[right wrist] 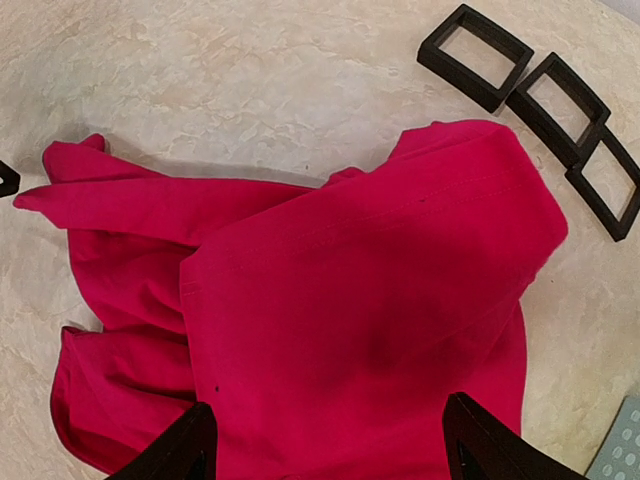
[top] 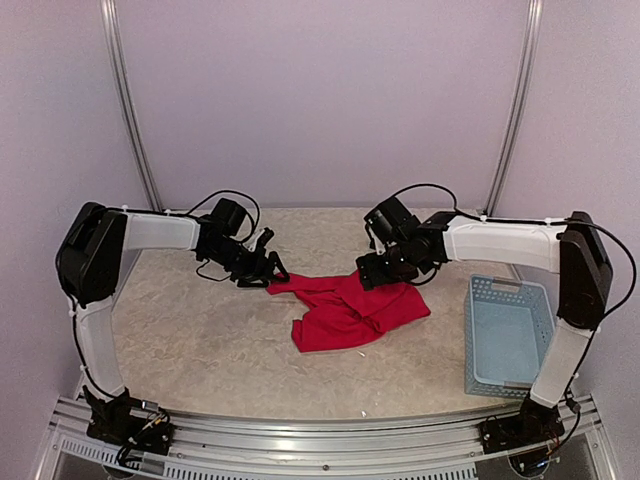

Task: Remove the brooch from the garment
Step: Pick up the crumped clothing from the center of the board, then flatten out the crumpled clothing at the center of the board.

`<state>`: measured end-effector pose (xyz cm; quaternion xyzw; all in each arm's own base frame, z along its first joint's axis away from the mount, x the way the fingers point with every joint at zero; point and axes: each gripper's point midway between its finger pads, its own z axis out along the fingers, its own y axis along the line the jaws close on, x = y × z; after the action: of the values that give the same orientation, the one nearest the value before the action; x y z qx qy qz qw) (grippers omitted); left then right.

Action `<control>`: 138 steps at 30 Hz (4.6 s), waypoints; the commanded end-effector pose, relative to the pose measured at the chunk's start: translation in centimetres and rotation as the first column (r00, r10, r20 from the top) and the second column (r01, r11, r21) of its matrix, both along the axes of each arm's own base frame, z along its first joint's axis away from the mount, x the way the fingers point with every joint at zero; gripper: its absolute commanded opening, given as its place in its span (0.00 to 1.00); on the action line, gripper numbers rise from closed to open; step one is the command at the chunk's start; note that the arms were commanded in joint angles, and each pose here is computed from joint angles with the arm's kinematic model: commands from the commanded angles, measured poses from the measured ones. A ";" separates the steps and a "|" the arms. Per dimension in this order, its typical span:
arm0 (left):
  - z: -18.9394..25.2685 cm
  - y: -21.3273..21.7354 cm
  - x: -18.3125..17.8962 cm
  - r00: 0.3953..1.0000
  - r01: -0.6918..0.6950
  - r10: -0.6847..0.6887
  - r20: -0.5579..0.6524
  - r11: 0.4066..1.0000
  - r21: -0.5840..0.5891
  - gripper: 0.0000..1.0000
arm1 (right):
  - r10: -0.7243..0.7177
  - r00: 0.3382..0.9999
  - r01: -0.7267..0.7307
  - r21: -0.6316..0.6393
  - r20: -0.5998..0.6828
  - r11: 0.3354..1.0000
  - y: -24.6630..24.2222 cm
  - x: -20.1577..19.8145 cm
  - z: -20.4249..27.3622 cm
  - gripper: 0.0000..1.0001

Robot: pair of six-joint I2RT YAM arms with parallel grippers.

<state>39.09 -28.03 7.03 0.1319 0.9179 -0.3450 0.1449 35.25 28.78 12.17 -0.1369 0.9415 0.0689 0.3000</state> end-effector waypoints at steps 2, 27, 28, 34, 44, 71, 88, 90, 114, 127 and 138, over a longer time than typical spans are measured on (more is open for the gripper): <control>-1.5 -0.6 -0.5 0.999 0.029 -0.028 -0.021 0.998 0.058 0.76 | 0.043 0.999 -0.044 -0.068 -0.021 0.997 1.5 0.8 -1.4 0.79; -1.9 0.1 0.8 0.998 -0.055 0.043 0.053 0.970 0.237 0.00 | -0.137 0.990 0.138 -0.058 0.027 0.989 -4.0 5.4 3.2 0.83; -1.5 0.1 0.9 0.997 -0.058 0.045 0.061 0.970 0.235 0.00 | -0.142 0.989 0.143 -0.056 0.029 0.988 -4.4 5.5 3.3 0.84; -0.8 0.1 1.1 0.996 -0.060 0.043 0.075 0.971 0.231 0.00 | -0.149 0.989 0.149 -0.003 -0.011 0.989 -5.5 7.0 2.2 0.84; -0.2 -0.1 1.3 0.996 -0.054 0.036 0.086 0.972 0.227 0.00 | -0.181 0.983 0.179 -0.046 -0.034 0.983 -6.2 9.2 -1.2 0.79; 9.5 8.1 6.7 0.891 -0.410 0.357 0.279 0.898 0.160 0.00 | -0.168 0.947 0.151 0.083 0.273 0.985 -7.6 10.2 10.3 0.00; 37.3 23.9 2.6 0.494 -0.576 0.497 0.713 0.802 -0.160 0.00 | -0.148 0.717 -0.204 0.408 0.681 0.890 -9.3 -0.1 35.4 0.00; 39.4 23.7 1.0 0.461 -0.554 0.483 0.744 0.812 -0.183 0.00 | -0.154 0.697 -0.236 0.426 0.700 0.874 -9.6 -1.2 36.9 0.00; 47.5 21.7 -11.0 0.471 -0.441 0.529 0.706 0.834 -0.331 0.00 | -0.002 0.767 -0.429 0.514 0.642 0.743 -8.7 -9.1 41.1 0.00; 40.5 28.8 2.0 0.495 -0.625 0.641 0.587 0.732 -0.271 0.00 | -0.148 0.785 -0.189 0.460 0.601 0.868 -5.8 4.7 36.1 0.00; 47.2 31.1 10.8 0.404 -0.406 0.560 0.723 0.818 -0.407 0.00 | -0.205 0.428 -0.469 0.410 0.880 0.782 -0.5 10.7 47.6 0.00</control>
<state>49.12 1.70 48.47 -0.0605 0.7689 -0.2789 0.5722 47.56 30.55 49.15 -0.1264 0.6886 0.3031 0.6465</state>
